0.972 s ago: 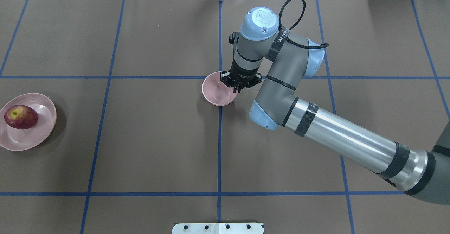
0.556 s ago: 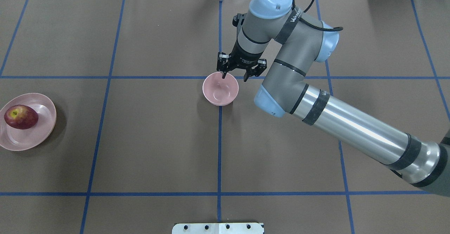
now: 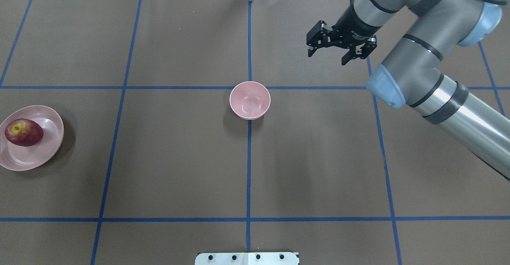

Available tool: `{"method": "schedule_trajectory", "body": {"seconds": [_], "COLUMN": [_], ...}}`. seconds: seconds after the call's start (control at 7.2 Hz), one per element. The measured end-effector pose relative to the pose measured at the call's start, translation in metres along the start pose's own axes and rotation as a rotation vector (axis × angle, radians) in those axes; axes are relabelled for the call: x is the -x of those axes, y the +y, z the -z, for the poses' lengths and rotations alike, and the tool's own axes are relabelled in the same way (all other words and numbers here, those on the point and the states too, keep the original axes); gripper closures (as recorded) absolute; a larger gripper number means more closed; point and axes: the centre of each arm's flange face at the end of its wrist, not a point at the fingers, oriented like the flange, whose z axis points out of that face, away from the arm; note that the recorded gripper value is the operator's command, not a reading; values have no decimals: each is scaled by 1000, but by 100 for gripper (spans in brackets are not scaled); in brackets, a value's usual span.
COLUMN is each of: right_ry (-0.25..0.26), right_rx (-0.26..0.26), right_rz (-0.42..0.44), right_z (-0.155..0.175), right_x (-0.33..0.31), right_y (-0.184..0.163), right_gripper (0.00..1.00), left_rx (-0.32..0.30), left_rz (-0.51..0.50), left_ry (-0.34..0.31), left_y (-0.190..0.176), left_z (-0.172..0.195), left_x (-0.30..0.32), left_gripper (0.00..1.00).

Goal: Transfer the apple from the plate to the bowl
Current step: 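Release the pink bowl and raise the right gripper away from it, then lower the left gripper onto the apple on the pink plate and grasp it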

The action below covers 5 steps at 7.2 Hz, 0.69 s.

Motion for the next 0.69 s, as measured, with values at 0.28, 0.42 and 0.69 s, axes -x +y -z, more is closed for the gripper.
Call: {"method": "schedule_trajectory", "body": {"seconds": [0.28, 0.42, 0.69], "right_ry": [34, 52, 75], "right_rx": [-24, -30, -32], "right_rz": [44, 72, 95], "right_z": [14, 17, 20], "right_x": [-57, -83, -113], "right_y": [-6, -2, 4], "right_gripper": [0, 0, 0], "left_rx": [32, 42, 65], "left_rz": [27, 21, 7], "left_ry": [-54, -91, -133], "left_y": [36, 50, 69], "left_z": [-27, -44, -76], "left_x": [-41, -53, -69], "left_gripper": [2, 2, 2]}}
